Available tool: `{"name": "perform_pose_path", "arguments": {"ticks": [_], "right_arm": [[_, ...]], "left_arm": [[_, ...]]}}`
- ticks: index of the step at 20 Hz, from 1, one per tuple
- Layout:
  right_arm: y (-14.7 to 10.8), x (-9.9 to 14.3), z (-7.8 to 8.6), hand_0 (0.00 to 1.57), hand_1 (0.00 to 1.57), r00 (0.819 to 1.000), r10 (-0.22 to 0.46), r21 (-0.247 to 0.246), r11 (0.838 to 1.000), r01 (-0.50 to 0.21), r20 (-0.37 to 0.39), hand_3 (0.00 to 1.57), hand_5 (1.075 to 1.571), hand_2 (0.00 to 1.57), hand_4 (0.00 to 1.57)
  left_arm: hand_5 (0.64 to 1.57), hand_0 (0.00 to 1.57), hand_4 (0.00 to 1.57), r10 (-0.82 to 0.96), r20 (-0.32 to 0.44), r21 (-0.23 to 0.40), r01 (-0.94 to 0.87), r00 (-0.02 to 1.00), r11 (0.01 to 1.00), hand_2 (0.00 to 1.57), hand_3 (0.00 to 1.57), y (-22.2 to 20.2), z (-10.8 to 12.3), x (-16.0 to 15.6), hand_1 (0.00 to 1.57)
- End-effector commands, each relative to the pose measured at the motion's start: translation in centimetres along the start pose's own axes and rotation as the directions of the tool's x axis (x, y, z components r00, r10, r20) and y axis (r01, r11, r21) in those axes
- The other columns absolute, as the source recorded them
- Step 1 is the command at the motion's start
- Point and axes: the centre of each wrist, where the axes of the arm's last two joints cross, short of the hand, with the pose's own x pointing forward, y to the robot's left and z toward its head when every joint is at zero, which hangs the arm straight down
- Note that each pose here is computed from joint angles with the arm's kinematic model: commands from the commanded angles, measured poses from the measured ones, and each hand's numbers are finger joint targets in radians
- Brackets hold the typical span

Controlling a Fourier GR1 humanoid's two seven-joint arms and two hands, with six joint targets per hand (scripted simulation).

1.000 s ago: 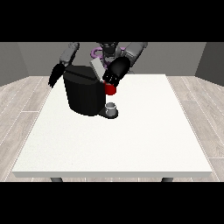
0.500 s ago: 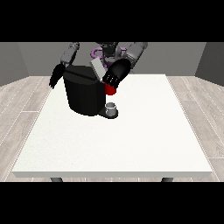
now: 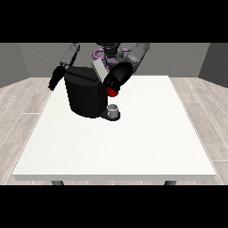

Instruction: Insert the coffee pod into the coffee machine and close the lid

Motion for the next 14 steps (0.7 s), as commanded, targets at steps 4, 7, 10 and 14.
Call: {"name": "perform_pose_path", "arguments": {"ticks": [4,7,10,14], "right_arm": [[0.1,1.1,-0.3,0.0,0.0,1.0,0.001,-0.009,1.0,-0.001,0.023,0.0,1.571,0.0,0.16],[0.9,1.5,0.0,0.0,0.0,0.999,0.03,0.008,1.0,-0.031,0.037,0.0,1.571,0.0,0.17],[1.1,0.5,0.1,0.0,0.0,1.0,0.022,-0.004,1.0,-0.022,0.02,0.0,1.571,0.0,0.15],[-0.8,1.0,-1.1,0.0,0.0,0.999,0.032,-0.034,0.999,-0.032,0.012,0.0,1.571,0.0,0.0]], "left_arm": [[1.571,1.0,0.0,-0.064,0.019,0.048,0.063,0.998,0.997,1.02,0.72,1.4,1.0,-1.6,1.0],[1.571,0.74,0.0,-0.115,0.011,0.082,0.114,0.993,0.99,0.87,0.65,1.2,0.8,-1.3,0.74],[1.571,0.0,0.0,-0.148,-0.011,0.1,0.149,0.989,0.984,0.67,0.54,1.0,0.4,-0.4,0.0],[1.571,0.0,0.0,-0.14,-0.025,0.075,0.142,0.99,0.987,0.57,0.47,2.2,0.7,-0.8,0.0]]}}
